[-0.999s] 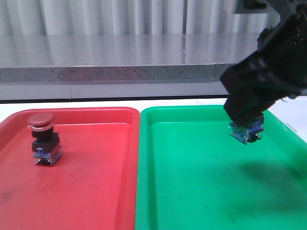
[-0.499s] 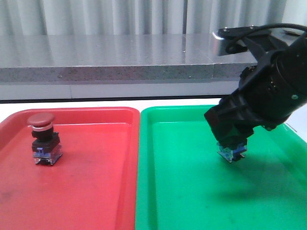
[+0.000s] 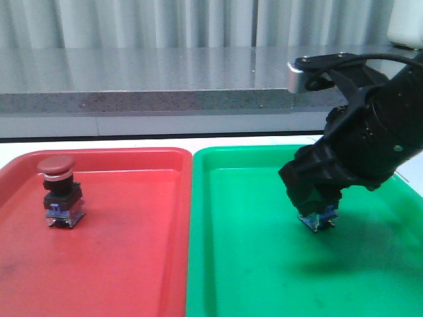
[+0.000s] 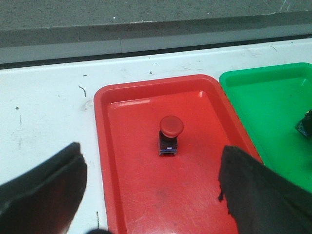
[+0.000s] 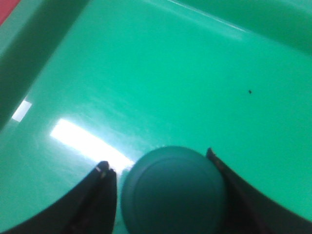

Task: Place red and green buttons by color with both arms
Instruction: 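Lower the button into the green tray and open the right gripper, then raise the right gripper away from the green tray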

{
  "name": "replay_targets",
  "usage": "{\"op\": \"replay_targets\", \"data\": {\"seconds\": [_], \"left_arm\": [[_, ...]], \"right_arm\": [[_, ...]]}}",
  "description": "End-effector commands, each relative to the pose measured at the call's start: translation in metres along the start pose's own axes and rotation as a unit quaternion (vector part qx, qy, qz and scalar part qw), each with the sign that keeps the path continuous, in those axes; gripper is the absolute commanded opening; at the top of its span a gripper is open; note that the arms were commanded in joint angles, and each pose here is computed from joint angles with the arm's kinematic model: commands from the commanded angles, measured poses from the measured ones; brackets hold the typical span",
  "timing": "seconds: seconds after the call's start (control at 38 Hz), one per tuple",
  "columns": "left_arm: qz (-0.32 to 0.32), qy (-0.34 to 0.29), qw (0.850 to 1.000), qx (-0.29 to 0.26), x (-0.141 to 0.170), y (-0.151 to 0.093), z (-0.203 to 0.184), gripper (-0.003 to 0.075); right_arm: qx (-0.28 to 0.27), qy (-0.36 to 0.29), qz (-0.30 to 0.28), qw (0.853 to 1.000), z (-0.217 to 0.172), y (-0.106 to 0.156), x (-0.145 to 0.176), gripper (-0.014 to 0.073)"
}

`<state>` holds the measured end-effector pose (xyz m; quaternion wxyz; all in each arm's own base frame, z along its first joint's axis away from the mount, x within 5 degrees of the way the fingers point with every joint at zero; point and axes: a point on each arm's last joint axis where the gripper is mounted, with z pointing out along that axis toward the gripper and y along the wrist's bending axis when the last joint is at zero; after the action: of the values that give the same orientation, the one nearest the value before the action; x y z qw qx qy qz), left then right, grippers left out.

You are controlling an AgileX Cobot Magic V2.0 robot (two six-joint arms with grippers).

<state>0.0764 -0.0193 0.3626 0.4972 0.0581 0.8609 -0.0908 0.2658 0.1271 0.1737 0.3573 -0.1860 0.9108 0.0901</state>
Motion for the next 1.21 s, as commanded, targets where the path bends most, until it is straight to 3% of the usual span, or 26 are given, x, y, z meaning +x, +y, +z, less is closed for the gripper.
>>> {"op": "replay_targets", "data": {"seconds": [0.0, 0.26, 0.6, 0.95, 1.18], "left_arm": [[-0.004, -0.045, 0.999, 0.008, -0.012, -0.002, -0.005, 0.0545], [-0.004, -0.045, 0.999, 0.008, -0.012, -0.002, -0.005, 0.0545], [-0.004, -0.045, 0.999, 0.008, -0.012, -0.002, -0.005, 0.0545], [-0.004, -0.045, 0.999, 0.008, -0.012, -0.002, -0.005, 0.0545], [-0.004, -0.045, 0.999, 0.008, -0.012, -0.002, -0.005, 0.0545]], "right_arm": [[0.002, -0.051, -0.005, 0.999, -0.009, 0.0, -0.017, 0.05], [-0.001, -0.07, -0.002, 0.998, -0.028, 0.001, -0.024, 0.0504], [-0.016, -0.111, -0.005, 0.994, -0.103, 0.004, -0.034, 0.0504], [-0.031, -0.146, -0.012, 0.989, -0.183, 0.006, -0.02, 0.0504], [-0.034, -0.145, -0.023, 0.989, -0.218, 0.006, -0.002, 0.0504]]}}
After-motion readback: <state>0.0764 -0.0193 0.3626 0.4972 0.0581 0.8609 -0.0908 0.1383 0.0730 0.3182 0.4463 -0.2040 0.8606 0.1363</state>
